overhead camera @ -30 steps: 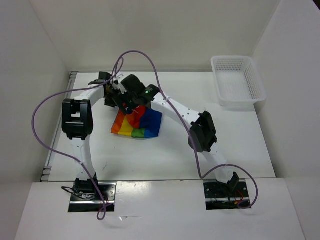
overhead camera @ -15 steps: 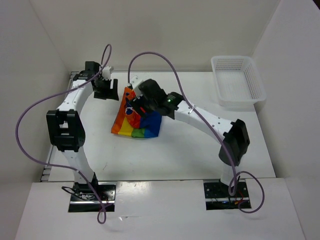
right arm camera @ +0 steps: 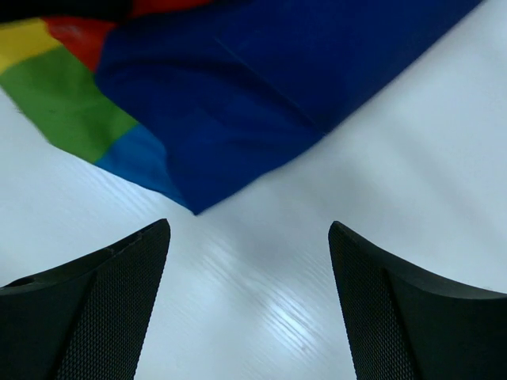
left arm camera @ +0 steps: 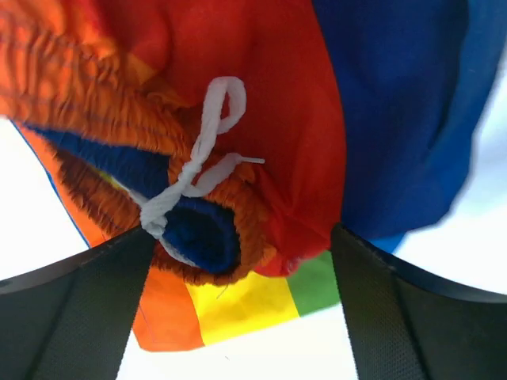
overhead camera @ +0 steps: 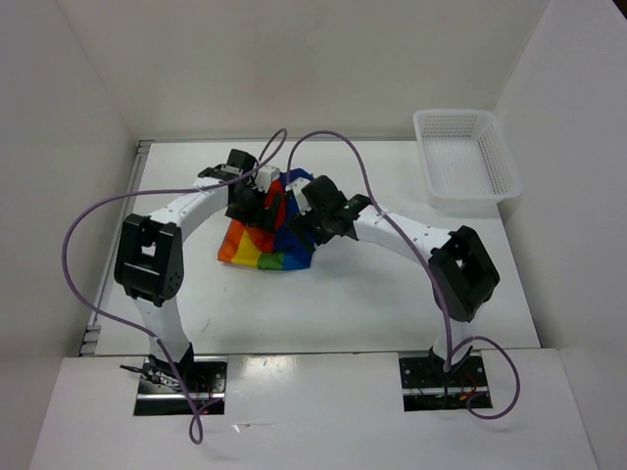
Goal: Fold and stack the shorts
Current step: Fold the shorts
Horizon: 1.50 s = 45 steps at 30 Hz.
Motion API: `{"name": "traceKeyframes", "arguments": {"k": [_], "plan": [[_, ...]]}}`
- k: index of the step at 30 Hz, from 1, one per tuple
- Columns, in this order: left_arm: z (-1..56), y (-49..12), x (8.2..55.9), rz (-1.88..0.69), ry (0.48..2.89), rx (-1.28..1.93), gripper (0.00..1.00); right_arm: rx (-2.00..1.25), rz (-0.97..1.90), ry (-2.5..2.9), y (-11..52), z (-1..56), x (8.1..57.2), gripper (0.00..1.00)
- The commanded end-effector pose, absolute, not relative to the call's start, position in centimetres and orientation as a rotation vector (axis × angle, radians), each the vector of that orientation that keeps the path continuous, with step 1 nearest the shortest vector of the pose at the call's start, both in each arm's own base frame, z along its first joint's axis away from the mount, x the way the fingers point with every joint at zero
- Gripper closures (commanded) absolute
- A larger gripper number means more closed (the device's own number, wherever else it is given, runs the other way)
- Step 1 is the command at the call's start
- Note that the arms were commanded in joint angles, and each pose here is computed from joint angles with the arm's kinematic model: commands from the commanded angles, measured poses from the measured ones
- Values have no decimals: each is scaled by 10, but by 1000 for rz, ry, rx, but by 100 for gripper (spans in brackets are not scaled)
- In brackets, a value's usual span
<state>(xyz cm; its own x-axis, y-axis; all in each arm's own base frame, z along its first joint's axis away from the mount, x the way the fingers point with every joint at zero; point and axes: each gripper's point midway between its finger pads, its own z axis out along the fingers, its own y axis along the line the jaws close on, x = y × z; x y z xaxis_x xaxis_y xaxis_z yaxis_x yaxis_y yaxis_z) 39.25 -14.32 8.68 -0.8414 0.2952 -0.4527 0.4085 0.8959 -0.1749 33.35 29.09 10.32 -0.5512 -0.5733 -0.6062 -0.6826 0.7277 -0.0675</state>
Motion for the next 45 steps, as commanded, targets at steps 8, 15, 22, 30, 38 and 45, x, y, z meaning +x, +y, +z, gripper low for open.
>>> {"name": "traceKeyframes", "arguments": {"k": [8, 15, 22, 30, 38, 45], "plan": [[52, -122, 398, -154, 2672, 493, 91, -855, 393, 2400, 318, 64, 324, 11], [130, -106, 406, -283, 2547, 403, 100, -836, 400, 2460, 315, 39, 316, 10], [105, -80, 374, -439, 2619, 294, 100, -768, 433, 2462, 335, 35, 334, 13], [80, -63, 380, -435, 2621, 232, 99, -781, 629, 2475, 370, 39, 333, 16], [73, -46, 394, -344, 2614, 191, 99, -738, 642, 2517, 375, 31, 327, 32], [75, -41, 402, -337, 2597, 177, 99, -712, 569, 2523, 383, 12, 334, 90]]}}
